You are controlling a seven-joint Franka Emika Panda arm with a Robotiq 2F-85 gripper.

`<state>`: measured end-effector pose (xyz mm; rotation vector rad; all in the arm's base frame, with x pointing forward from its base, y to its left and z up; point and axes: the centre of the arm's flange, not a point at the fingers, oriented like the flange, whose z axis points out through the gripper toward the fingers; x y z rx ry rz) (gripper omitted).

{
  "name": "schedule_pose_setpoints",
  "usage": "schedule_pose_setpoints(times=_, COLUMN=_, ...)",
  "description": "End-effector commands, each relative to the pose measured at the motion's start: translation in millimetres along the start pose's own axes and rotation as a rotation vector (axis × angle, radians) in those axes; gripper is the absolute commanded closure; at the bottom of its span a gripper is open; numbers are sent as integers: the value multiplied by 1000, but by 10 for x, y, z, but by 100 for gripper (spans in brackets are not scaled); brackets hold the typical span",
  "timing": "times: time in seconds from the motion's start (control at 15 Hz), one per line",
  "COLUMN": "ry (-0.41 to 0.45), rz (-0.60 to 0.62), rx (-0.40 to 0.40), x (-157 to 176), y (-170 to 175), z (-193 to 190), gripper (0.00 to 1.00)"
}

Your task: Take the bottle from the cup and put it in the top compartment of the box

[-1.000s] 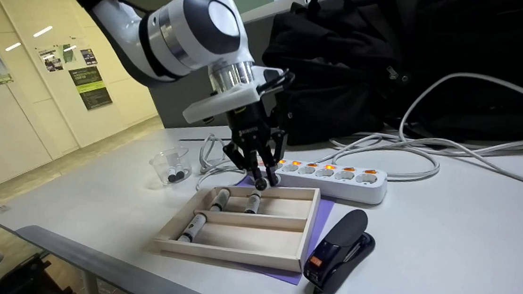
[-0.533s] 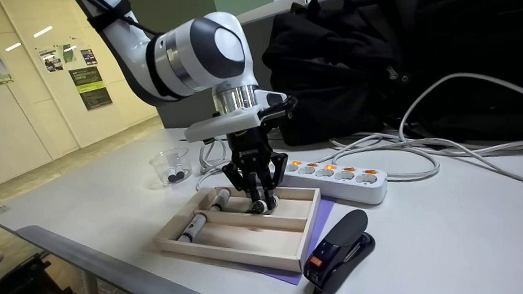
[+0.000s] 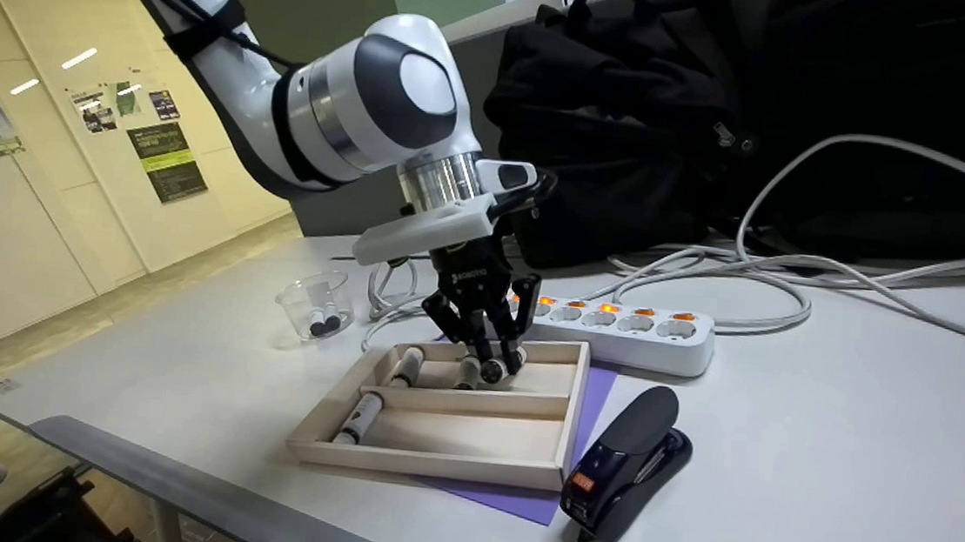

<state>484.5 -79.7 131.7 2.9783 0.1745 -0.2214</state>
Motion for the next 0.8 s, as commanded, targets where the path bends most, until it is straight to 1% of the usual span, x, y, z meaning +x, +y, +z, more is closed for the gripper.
schedule_pose_setpoints(times=0.0, ry=27, rz=-8, rx=-11, x=-55, y=36, z=60, gripper=75)
schedule_pose_setpoints(times=0.07, ry=27, rz=-11, rx=-10, x=-59, y=32, z=67, gripper=48)
schedule_pose_setpoints(times=0.13, ry=27, rz=-14, rx=-7, x=-64, y=27, z=56, gripper=47)
schedule_pose_setpoints(times=0.2, ry=30, rz=-14, rx=-3, x=-63, y=23, z=23, gripper=42)
schedule_pose_setpoints(times=0.33, ry=39, rz=-14, rx=7, x=-53, y=21, z=-85, gripper=27)
schedule_pose_setpoints(times=0.53, ry=36, rz=-14, rx=15, x=-53, y=14, z=-354, gripper=7)
schedule_pose_setpoints(times=0.6, ry=34, rz=-15, rx=7, x=20, y=3, z=-91, gripper=26)
schedule_pose_setpoints(times=0.73, ry=39, rz=-16, rx=7, x=31, y=7, z=-222, gripper=11)
